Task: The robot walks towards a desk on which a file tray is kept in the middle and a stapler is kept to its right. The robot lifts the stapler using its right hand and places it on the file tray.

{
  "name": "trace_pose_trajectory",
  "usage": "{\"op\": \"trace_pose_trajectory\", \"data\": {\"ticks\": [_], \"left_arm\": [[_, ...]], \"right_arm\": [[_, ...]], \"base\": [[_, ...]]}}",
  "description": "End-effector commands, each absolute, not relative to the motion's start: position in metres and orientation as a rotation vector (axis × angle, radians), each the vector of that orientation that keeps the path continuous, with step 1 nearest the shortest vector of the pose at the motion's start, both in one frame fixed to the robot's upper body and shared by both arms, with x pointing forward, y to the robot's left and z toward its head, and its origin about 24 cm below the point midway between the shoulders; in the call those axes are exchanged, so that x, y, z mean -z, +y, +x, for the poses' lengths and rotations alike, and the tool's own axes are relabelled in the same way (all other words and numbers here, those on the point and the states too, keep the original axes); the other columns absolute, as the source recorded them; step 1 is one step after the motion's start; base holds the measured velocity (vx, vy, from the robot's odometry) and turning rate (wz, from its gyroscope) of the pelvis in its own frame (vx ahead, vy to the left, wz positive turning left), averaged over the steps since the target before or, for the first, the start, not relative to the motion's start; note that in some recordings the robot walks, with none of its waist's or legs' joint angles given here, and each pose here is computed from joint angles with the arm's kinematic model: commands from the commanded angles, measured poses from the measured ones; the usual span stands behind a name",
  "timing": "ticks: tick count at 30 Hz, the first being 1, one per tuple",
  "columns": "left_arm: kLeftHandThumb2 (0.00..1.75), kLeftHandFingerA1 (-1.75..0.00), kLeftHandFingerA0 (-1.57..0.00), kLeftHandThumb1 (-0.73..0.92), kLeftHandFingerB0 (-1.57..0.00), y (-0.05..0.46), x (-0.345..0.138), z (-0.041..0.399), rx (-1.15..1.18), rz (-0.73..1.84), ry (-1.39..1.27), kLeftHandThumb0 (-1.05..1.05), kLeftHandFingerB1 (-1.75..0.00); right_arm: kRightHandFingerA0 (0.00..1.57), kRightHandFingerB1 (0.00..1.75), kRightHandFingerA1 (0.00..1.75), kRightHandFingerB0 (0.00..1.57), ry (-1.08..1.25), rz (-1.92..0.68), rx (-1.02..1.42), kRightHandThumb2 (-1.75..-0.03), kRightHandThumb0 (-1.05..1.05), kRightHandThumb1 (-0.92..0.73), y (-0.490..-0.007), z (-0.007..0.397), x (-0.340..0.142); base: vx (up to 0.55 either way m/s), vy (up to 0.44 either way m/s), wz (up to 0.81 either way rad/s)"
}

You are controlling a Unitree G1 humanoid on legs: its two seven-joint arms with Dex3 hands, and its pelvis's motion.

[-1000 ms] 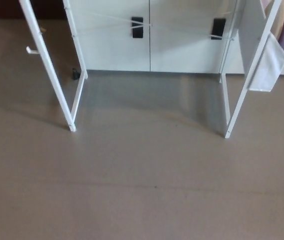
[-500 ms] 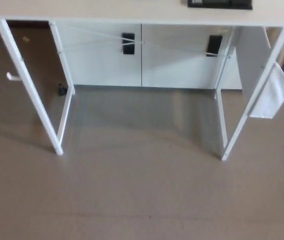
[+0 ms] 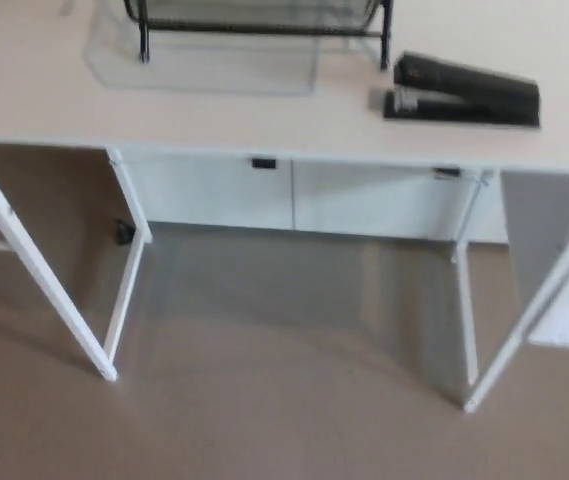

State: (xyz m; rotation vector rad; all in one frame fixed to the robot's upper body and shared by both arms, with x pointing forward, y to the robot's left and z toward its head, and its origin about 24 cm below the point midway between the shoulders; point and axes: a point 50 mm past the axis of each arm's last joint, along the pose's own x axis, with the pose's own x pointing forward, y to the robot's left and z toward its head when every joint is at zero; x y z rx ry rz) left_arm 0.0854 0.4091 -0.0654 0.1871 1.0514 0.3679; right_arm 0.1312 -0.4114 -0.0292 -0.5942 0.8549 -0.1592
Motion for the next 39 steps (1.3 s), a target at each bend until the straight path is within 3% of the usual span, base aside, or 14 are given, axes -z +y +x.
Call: {"op": "trace_pose_trajectory", "data": {"ticks": [1,3,5,6,10,11,15,17,19,29,33,34,37,39], "left_arm": [[1.04,-0.18,0.0,0.77,0.0,0.4153,0.0611,0.0814,-0.381,0.201,1.075,-0.88,-0.06],[1.03,-0.16,0.0,0.77,0.0,0.4153,0.0608,0.0815,-0.386,0.186,1.077,-0.9,-0.04],[1.03,-0.16,0.0,0.77,0.0,0.415,0.061,0.0816,-0.388,0.182,1.078,-0.89,-0.05],[1.02,-0.16,0.0,0.75,0.0,0.4154,0.0598,0.0818,-0.398,0.165,1.061,-0.87,-0.05],[1.03,-0.17,0.0,0.76,0.0,0.4152,0.0605,0.0823,-0.398,0.179,1.065,-0.88,-0.05],[1.02,-0.15,0.0,0.77,0.0,0.4153,0.0605,0.0824,-0.396,0.185,1.067,-0.9,-0.04],[1.03,-0.17,0.0,0.77,0.0,0.4148,0.0593,0.0824,-0.373,0.196,1.067,-0.89,-0.05],[1.02,-0.14,0.0,0.77,0.0,0.4151,0.0597,0.0817,-0.386,0.167,1.062,-0.92,-0.01],[1.03,-0.18,0.0,0.76,0.0,0.4154,0.0598,0.0813,-0.385,0.178,1.068,-0.88,-0.06],[1.03,-0.2,0.0,0.76,0.0,0.415,0.0608,0.0805,-0.379,0.203,1.074,-0.86,-0.08],[1.04,-0.22,0.0,0.77,0.0,0.4152,0.061,0.0801,-0.376,0.231,1.08,-0.85,-0.09],[1.04,-0.19,0.0,0.78,0.0,0.4151,0.0607,0.0801,-0.371,0.228,1.079,-0.88,-0.06],[1.05,-0.19,0.0,0.77,0.0,0.4145,0.0614,0.0786,-0.369,0.212,1.077,-0.88,-0.07],[1.04,-0.18,0.0,0.76,0.0,0.4145,0.0623,0.0785,-0.382,0.192,1.073,-0.88,-0.07]], "right_arm": [[0.08,0.2,0.48,0.0,0.862,-0.609,0.17,-0.84,-0.67,-0.45,-0.4141,0.1282,0.0282],[0.17,0.24,0.37,0.0,0.861,-0.602,0.174,-0.59,-0.63,-0.63,-0.4137,0.1264,0.0291],[0.15,0.23,0.37,0.02,0.848,-0.579,0.192,-0.58,-0.6,-0.62,-0.4135,0.1262,0.0298],[0.01,0.25,0.39,0.0,0.861,-0.572,0.185,-0.84,-0.6,-0.45,-0.4124,0.1263,0.0293],[0.07,0.16,0.31,0.04,0.872,-0.618,0.172,-0.63,-0.6,-0.63,-0.4131,0.126,0.0291],[0.01,0.22,0.37,0.0,0.872,-0.612,0.16,-0.85,-0.63,-0.47,-0.4131,0.126,0.028],[0.0,0.18,0.27,0.0,0.871,-0.615,0.149,-0.87,-0.68,-0.49,-0.4134,0.1253,0.0282],[0.06,0.24,0.32,0.0,0.864,-0.575,0.194,-0.59,-0.57,-0.63,-0.4139,0.1251,0.0301],[0.0,0.21,0.42,0.0,0.86,-0.546,0.192,-0.82,-0.62,-0.43,-0.4137,0.1252,0.0299],[0.02,0.23,0.44,0.0,0.848,-0.577,0.202,-0.85,-0.63,-0.46,-0.4136,0.127,0.0293],[0.0,0.25,0.45,0.0,0.841,-0.558,0.194,-0.84,-0.59,-0.44,-0.4152,0.1257,0.0283],[0.15,0.22,0.37,0.03,0.843,-0.56,0.198,-0.59,-0.58,-0.62,-0.4156,0.1256,0.0281],[0.13,0.21,0.47,0.03,0.855,-0.57,0.206,-0.81,-0.63,-0.49,-0.4179,0.1274,0.0272],[0.17,0.23,0.36,0.0,0.861,-0.558,0.202,-0.59,-0.6,-0.63,-0.4186,0.1268,0.0279]], "base": [[0.28,-0.063,-0.07],[0.33,-0.029,-0.01],[0.28,0.034,-0.16],[0.29,0.068,-0.25],[0.33,0.133,-0.18],[0.4,0.167,0.68],[0.38,0.133,-0.25],[0.27,0.108,0.0],[0.13,0.057,0.03],[0.16,-0.101,0.0],[0.0,0.008,-0.03],[0.01,0.084,-0.09],[0.03,0.159,-0.12],[0.04,0.241,-0.14]]}}
